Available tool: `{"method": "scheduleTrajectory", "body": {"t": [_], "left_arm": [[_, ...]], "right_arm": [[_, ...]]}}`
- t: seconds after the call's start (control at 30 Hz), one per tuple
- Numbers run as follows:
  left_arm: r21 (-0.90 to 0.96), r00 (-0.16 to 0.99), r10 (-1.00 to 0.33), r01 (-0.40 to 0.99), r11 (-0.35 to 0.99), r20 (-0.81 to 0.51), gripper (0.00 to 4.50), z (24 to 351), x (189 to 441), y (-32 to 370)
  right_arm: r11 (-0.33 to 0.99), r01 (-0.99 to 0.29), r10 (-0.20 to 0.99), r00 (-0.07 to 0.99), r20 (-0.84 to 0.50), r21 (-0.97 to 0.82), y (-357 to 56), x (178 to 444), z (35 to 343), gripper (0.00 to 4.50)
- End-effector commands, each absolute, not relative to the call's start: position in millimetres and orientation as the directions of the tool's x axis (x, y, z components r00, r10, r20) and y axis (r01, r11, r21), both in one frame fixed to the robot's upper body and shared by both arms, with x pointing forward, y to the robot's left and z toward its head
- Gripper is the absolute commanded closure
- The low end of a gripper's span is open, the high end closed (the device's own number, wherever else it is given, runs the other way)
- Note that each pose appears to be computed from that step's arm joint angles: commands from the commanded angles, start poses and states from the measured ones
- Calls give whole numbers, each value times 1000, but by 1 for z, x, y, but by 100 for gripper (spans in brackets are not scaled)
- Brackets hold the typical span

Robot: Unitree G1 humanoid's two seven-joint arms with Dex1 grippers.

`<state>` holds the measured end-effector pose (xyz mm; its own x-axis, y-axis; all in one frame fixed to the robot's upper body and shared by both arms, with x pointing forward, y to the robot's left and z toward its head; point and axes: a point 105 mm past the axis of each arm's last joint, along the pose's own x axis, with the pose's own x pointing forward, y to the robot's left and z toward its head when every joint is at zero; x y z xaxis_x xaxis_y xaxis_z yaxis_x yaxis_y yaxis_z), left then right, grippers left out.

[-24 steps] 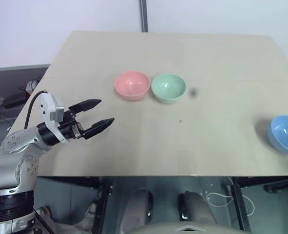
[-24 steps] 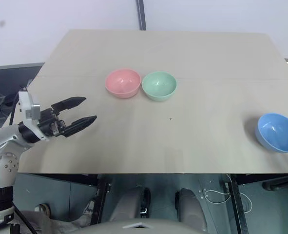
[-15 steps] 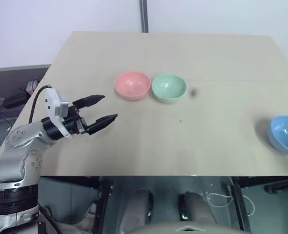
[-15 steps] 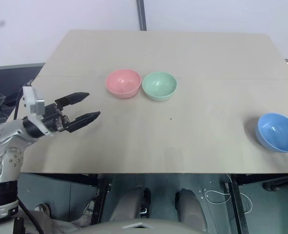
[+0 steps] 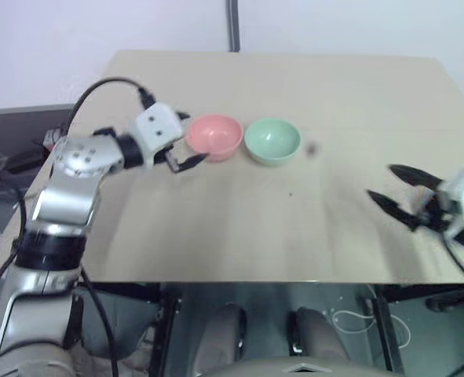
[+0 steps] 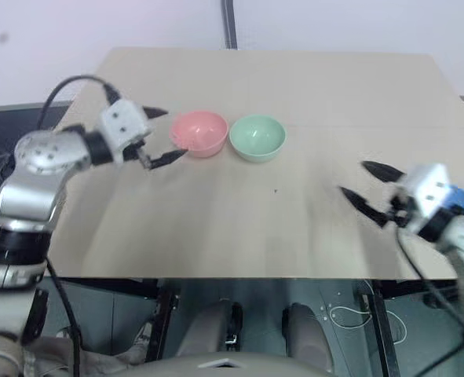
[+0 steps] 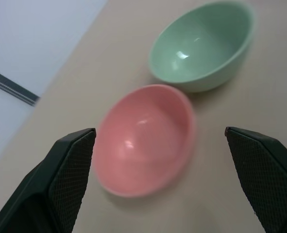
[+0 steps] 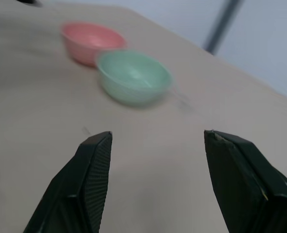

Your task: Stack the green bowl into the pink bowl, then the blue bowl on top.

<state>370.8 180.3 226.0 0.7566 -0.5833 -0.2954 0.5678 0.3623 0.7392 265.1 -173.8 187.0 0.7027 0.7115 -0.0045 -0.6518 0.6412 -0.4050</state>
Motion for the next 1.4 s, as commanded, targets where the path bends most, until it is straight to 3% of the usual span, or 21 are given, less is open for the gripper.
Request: {"method": "scheduleTrajectory", "body": {"t": [0.03, 0.2, 0.23, 0.33, 0.47, 0.57, 0.7, 0.8, 0.9, 1.03, 1.2, 1.4], "left_arm": [[789, 743, -508, 587, 182, -435, 0, 204, 390, 174], [759, 665, -487, 652, 8, -566, 0, 175, 403, 156], [753, 654, -489, 659, -6, -577, 24, 172, 405, 154], [752, 633, -509, 658, -43, -583, 117, 169, 408, 146], [748, 614, -539, 663, -44, -576, 325, 176, 408, 141], [725, 557, -600, 686, -58, -574, 446, 184, 395, 135], [665, 406, -690, 733, -145, -599, 446, 192, 354, 128], [619, 317, -715, 759, -203, -624, 450, 195, 323, 127], [588, 247, -747, 775, -230, -617, 450, 196, 304, 116], [574, 181, -776, 775, -266, -604, 450, 182, 295, 91], [537, 71, -784, 766, -353, -617, 450, 158, 288, 60], [521, 22, -749, 732, -439, -663, 450, 149, 298, 42]], "right_arm": [[599, -669, 741, 671, -11, -440, -140, 271, 182, 121], [577, -664, 728, 682, -69, -476, -129, 279, 169, 121], [575, -662, 726, 684, -73, -480, -129, 279, 168, 113], [576, -658, 722, 688, -77, -485, -132, 277, 169, 110], [583, -657, 716, 693, -79, -477, -138, 271, 169, 110], [614, -632, 698, 715, -50, -473, -142, 273, 172, 110], [589, -656, 726, 686, -47, -472, -139, 269, 173, 110], [613, -646, 712, 702, -38, -454, -144, 271, 174, 26], [614, -645, 706, 707, -49, -455, -149, 269, 173, 12], [651, -555, 635, 772, -29, -518, -165, 269, 177, 12], [667, -532, 610, 792, -28, -521, -171, 262, 179, 12], [697, -471, 527, 848, -60, -541, -175, 262, 176, 12]]}}
